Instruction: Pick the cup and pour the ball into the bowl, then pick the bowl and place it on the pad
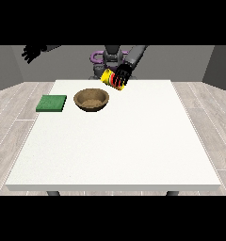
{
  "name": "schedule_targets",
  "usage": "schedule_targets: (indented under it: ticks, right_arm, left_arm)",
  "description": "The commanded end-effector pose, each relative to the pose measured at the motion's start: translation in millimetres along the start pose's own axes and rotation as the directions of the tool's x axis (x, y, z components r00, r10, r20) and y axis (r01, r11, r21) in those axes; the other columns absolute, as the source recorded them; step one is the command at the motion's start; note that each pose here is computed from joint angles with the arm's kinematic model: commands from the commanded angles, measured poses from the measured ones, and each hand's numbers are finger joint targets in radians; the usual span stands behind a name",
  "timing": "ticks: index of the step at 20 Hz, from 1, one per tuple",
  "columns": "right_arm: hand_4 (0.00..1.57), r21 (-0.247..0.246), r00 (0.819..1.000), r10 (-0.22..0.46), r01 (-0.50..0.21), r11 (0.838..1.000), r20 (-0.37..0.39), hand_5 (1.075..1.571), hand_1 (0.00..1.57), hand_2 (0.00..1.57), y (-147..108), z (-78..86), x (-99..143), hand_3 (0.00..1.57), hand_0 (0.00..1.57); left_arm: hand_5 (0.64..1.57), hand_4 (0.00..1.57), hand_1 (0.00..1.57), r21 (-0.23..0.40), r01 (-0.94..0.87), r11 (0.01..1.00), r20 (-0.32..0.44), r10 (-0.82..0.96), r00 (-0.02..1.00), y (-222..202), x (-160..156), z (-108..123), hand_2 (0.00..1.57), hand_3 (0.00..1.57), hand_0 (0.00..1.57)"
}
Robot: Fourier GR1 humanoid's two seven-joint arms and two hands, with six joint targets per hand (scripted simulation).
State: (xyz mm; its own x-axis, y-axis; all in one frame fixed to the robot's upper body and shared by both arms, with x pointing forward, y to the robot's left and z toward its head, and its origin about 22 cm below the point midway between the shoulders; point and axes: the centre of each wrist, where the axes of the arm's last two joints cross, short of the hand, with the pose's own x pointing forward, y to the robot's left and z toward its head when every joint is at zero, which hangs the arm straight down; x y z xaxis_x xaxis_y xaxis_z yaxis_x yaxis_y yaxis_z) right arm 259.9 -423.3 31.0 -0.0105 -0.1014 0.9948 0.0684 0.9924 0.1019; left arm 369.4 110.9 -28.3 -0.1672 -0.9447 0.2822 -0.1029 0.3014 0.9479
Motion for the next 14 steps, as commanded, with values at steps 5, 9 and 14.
schedule_targets:
  ticks: [5, 9, 14]
  right_arm:
    - [0.7, 0.044, 1.0, -0.004, 0.004, 0.999, 0.008, 1.559, 0.0, 0.0, 10.0, -16.7, -8.8, 0.15, 0.0]
    - [0.7, 0.051, 1.0, -0.029, 0.028, 0.998, 0.01, 1.555, 0.0, 0.0, 23.2, -20.9, -19.1, 0.25, 0.0]
    - [0.7, 0.06, 1.0, -0.018, 0.017, 0.998, 0.008, 1.555, 0.0, 0.0, 29.2, -35.6, -8.6, 0.3, 0.0]
  left_arm:
    - [1.554, 1.41, 1.33, 0.041, 0.3, 0.953, 0.005, -0.3, 0.954, 30.2, 65.3, -31.3, 1.57, 1.57, 1.33]
    - [1.561, 1.19, 1.49, 0.069, 0.519, 0.852, 0.0, -0.52, 0.854, 34.9, 78.0, -38.2, 1.57, 1.57, 1.49]
    - [1.57, 1.01, 0.73, 0.072, 0.649, 0.757, 0.05, -0.653, 0.756, 39.0, 94.0, -36.5, 1.57, 1.57, 0.73]
